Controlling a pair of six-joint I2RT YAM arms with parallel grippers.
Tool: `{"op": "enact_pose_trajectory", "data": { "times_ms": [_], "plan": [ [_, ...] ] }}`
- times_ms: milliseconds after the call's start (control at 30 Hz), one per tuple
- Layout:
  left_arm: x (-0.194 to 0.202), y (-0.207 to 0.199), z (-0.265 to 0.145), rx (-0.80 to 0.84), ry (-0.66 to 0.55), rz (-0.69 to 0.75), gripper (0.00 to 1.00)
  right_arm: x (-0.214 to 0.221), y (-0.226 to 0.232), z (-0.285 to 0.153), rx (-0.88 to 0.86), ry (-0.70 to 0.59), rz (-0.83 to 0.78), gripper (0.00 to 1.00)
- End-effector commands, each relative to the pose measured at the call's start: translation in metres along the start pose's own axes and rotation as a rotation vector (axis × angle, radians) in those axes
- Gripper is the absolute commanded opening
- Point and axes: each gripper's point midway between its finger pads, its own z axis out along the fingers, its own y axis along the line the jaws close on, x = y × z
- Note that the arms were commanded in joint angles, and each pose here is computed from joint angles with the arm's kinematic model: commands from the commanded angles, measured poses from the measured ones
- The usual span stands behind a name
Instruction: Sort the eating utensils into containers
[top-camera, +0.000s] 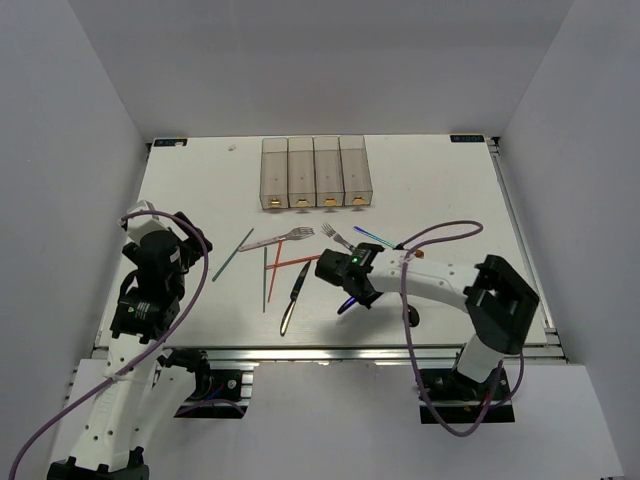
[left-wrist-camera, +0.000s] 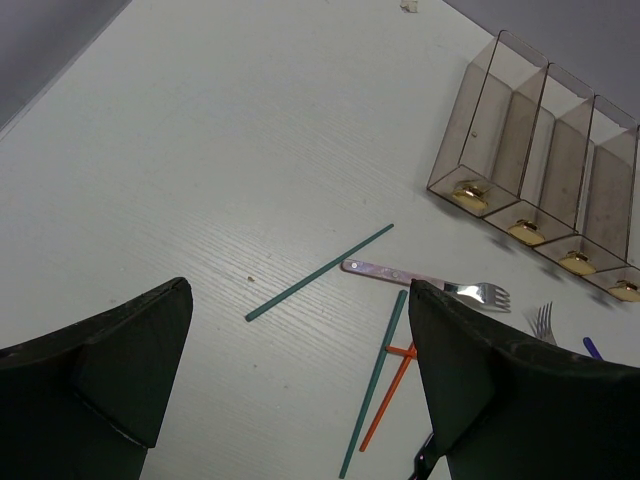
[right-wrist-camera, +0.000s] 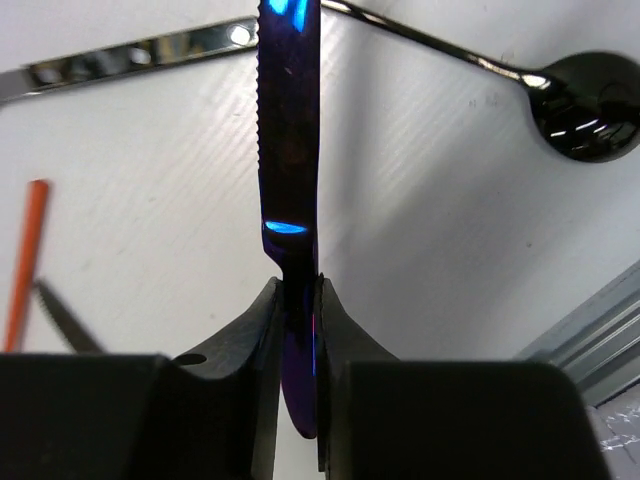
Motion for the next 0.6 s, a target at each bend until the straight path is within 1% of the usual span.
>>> {"op": "enact_pose_trajectory", "data": {
  "times_ms": [0, 33, 67, 100, 133, 167, 200, 233, 267, 300, 333, 367, 400, 433, 500, 533, 567],
  "plan": [
    [-0.002, 0.0, -0.001, -0.003, -0.012, -0.006, 0.98, -0.049, 0.027, -0.031, -0.146, -0.128, 0.339, 0.0],
    [-0.002, 0.0, -0.001, -0.004, -0.011, -0.006, 0.98, -0.061, 0.046, -0.042, -0.244, -0.159, 0.323, 0.0],
    [-0.003, 0.001, -0.001, -0.007, -0.012, -0.007, 0.98, -0.07, 0.061, -0.052, -0.299, -0.177, 0.287, 0.0],
    [-0.002, 0.001, -0.001, -0.008, -0.01, -0.005, 0.98, -0.08, 0.068, -0.054, -0.324, -0.228, 0.1, 0.0],
    [-0.002, 0.002, -0.001, -0.011, -0.01, -0.007, 0.98, -0.089, 0.083, -0.06, -0.373, -0.266, 0.002, 0.0],
    [-0.003, 0.002, -0.001, -0.013, -0.013, -0.009, 0.98, -0.096, 0.122, -0.078, -0.522, -0.28, 0.002, 0.0],
    [-0.003, 0.002, -0.002, -0.013, -0.016, -0.01, 0.98, -0.112, 0.135, -0.076, -0.557, -0.311, -0.065, 0.0],
    [-0.004, 0.002, -0.002, -0.009, -0.017, -0.011, 0.98, -0.112, 0.146, -0.081, -0.627, -0.32, -0.305, 0.0],
    [-0.004, 0.002, -0.002, -0.01, -0.019, -0.01, 0.98, -0.124, 0.177, -0.097, -0.777, -0.337, -0.285, 0.0],
    [-0.004, 0.002, -0.002, -0.009, -0.02, -0.011, 0.98, -0.149, 0.181, -0.08, -0.781, -0.356, -0.298, 0.0],
    [-0.004, 0.001, -0.002, -0.008, -0.019, -0.011, 0.98, -0.146, 0.192, -0.075, -0.841, -0.315, -0.39, 0.0],
    [-0.005, 0.001, -0.002, -0.007, -0.02, -0.01, 0.98, -0.158, 0.204, -0.075, -0.884, -0.317, -0.398, 0.0],
    [-0.004, 0.001, -0.002, -0.006, -0.02, -0.01, 0.98, -0.19, 0.219, -0.077, -0.904, -0.352, -0.392, 0.0],
    [-0.003, 0.0, 0.0, -0.005, -0.015, -0.005, 0.98, -0.183, 0.232, -0.06, -0.905, -0.348, -0.524, 0.0],
    [-0.001, -0.002, 0.003, 0.0, -0.003, 0.004, 0.98, -0.193, 0.252, -0.052, -0.899, -0.385, -0.637, 0.0],
    [0.002, -0.002, 0.007, -0.011, 0.015, 0.013, 0.98, -0.193, 0.274, -0.05, -0.91, -0.385, -0.694, 0.0],
    [0.005, -0.001, 0.008, -0.024, 0.031, 0.023, 0.98, -0.199, 0.281, -0.045, -0.894, -0.412, -0.754, 0.0]
  ]
}}
